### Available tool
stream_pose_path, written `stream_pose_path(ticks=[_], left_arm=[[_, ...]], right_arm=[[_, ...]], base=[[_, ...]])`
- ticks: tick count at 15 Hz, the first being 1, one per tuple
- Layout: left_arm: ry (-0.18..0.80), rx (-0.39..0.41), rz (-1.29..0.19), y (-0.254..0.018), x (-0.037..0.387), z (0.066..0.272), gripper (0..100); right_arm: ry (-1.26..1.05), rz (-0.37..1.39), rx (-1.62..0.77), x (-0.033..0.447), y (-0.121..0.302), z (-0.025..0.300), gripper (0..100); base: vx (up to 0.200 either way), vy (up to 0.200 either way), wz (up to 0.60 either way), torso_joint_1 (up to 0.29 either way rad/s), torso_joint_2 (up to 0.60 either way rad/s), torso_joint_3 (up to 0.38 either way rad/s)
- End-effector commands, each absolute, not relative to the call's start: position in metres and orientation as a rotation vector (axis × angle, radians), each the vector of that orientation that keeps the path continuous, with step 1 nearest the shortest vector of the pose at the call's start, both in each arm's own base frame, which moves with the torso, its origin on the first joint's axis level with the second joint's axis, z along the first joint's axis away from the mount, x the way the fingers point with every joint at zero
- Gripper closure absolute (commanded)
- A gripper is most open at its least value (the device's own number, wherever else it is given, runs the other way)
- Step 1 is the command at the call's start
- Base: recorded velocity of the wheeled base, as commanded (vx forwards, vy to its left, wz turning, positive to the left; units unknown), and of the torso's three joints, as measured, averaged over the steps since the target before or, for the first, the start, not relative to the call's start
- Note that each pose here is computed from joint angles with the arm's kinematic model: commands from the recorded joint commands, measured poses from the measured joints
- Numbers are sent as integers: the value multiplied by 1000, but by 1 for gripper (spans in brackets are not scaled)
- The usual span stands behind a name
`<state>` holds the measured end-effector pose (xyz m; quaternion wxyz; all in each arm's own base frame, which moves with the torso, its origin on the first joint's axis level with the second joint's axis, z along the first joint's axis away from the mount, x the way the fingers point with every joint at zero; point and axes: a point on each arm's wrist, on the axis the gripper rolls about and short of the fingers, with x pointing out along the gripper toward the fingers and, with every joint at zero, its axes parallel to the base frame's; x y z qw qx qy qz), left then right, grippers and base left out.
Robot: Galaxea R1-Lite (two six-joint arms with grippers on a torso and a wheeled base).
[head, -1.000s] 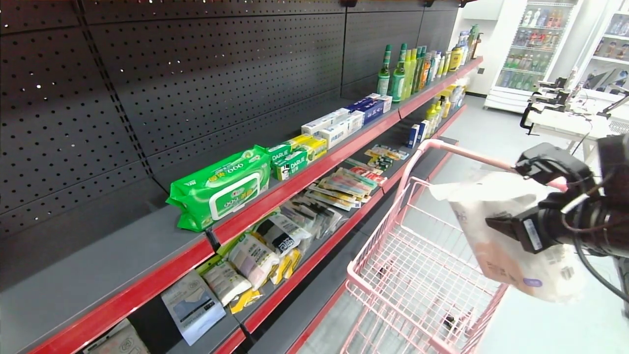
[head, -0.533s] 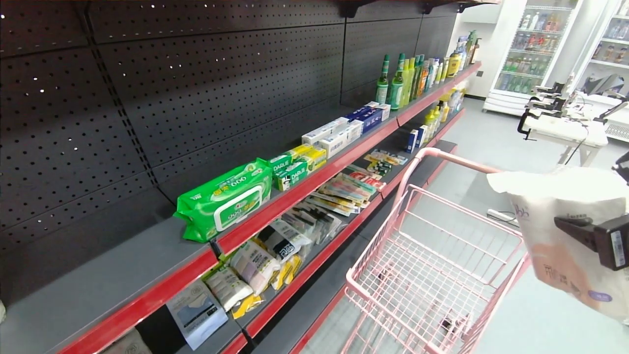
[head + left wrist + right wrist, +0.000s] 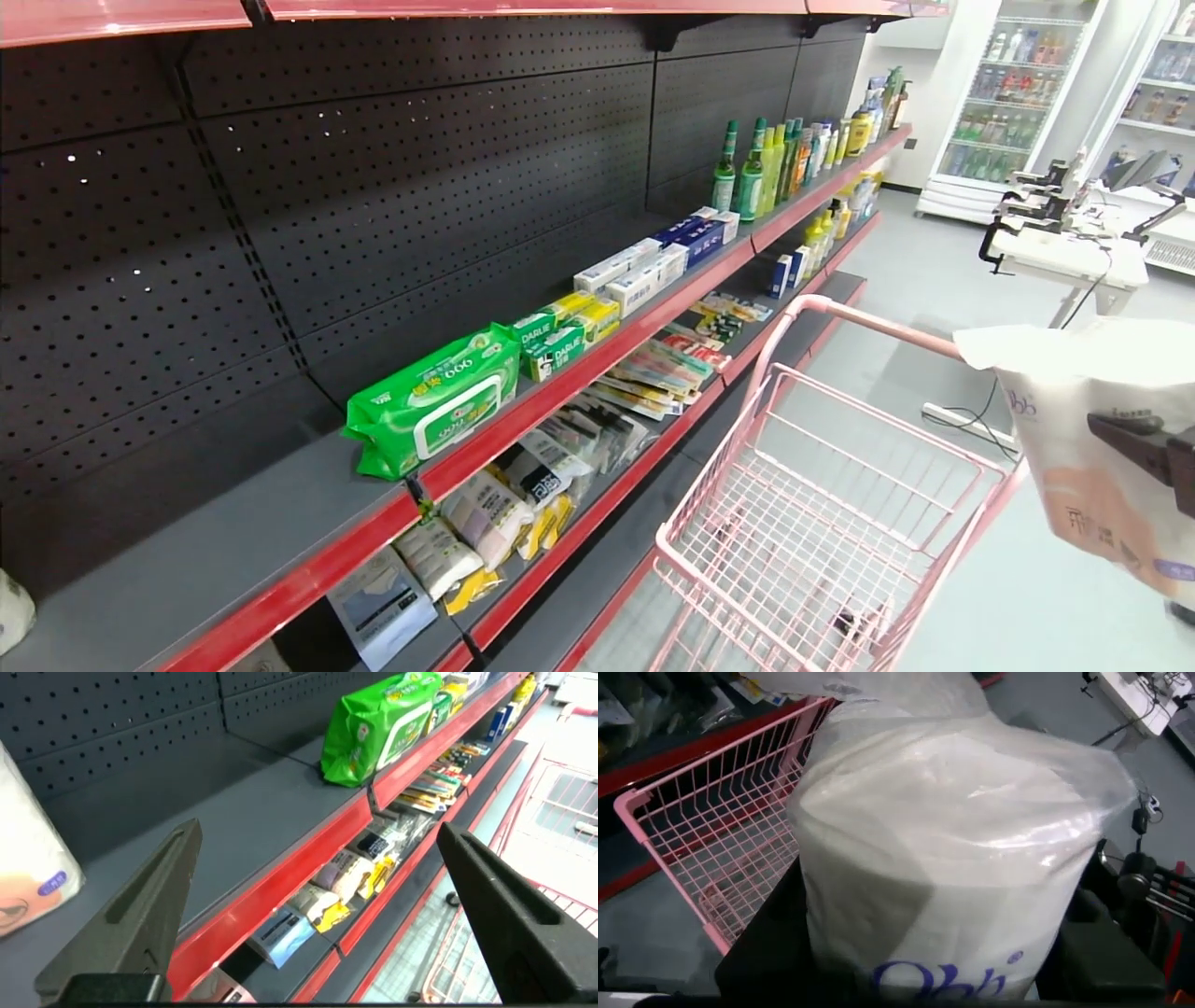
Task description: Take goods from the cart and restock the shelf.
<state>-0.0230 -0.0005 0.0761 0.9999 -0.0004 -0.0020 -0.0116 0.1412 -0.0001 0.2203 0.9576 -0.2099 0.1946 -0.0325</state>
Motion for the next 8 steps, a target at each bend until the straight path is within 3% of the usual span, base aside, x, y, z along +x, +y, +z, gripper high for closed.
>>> stream_pose_path(ticks=[1,8], left_arm=[[-5,0,-23,-1,-23,76,0],[-5,-1,-23,-1,-23,76,0]], right_arm=[[404,-62,-429,142,0,218,100],[457,-59,-452,136,-1,200,100]], base=[[0,0,0,134,-276,-154],[0,0,0,85,-180,-97]])
